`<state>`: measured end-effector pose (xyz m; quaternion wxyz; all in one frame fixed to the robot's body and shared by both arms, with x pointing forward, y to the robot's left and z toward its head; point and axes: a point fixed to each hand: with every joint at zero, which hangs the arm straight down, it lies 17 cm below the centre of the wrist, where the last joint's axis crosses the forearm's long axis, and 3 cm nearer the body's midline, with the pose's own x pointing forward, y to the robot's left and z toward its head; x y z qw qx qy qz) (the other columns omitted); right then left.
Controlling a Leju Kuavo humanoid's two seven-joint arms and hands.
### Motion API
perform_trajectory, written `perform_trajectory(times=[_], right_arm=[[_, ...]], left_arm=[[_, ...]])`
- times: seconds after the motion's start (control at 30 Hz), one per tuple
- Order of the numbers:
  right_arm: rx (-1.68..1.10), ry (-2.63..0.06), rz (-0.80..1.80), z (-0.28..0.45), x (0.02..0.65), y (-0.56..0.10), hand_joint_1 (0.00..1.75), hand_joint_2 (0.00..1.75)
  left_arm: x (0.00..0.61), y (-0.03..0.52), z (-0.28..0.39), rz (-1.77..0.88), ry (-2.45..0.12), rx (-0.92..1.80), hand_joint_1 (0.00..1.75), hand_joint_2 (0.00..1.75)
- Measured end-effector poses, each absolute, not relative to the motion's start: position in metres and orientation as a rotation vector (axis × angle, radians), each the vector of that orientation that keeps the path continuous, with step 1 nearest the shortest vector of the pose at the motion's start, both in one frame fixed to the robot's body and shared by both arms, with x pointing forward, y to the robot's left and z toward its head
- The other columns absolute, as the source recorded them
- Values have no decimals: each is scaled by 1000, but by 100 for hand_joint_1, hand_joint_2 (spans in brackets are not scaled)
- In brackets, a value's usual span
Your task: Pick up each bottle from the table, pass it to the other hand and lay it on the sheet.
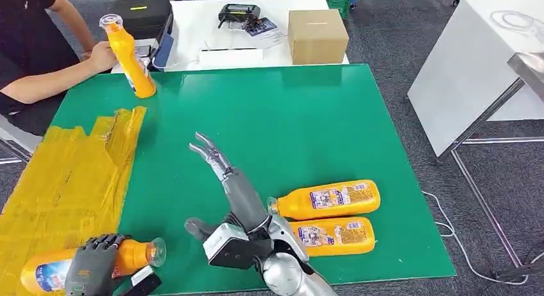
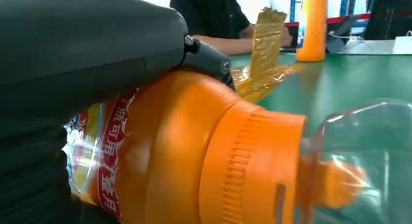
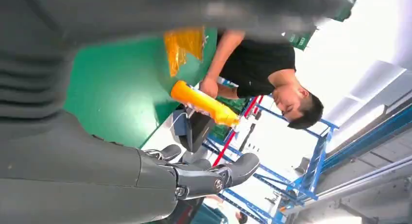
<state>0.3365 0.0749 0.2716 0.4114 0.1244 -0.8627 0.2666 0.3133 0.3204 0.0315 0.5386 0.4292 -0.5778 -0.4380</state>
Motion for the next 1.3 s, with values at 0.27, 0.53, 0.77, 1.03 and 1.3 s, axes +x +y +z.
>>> perform_trajectory(times=[0.27, 0.53, 0.77, 1.03, 1.3], right_arm=[[313, -2171, 671, 272, 337, 75, 0, 175], [312, -2167, 672, 271, 337, 75, 0, 175], [313, -2163, 677, 270, 337, 76, 0, 175], [309, -2160, 689, 269, 336, 77, 0, 175], [321, -2162, 702, 269, 331, 82, 0, 175]], left_arm=[[314, 322, 24, -1052, -1360, 989, 0, 0], [313, 334, 15, -1044, -1307, 994, 0, 0], [312, 337, 22, -1038, -1324, 1045, 0, 0], [309, 342, 99, -846, -1532, 1316, 0, 0], [286, 356, 175, -554, -1711, 1527, 0, 0]])
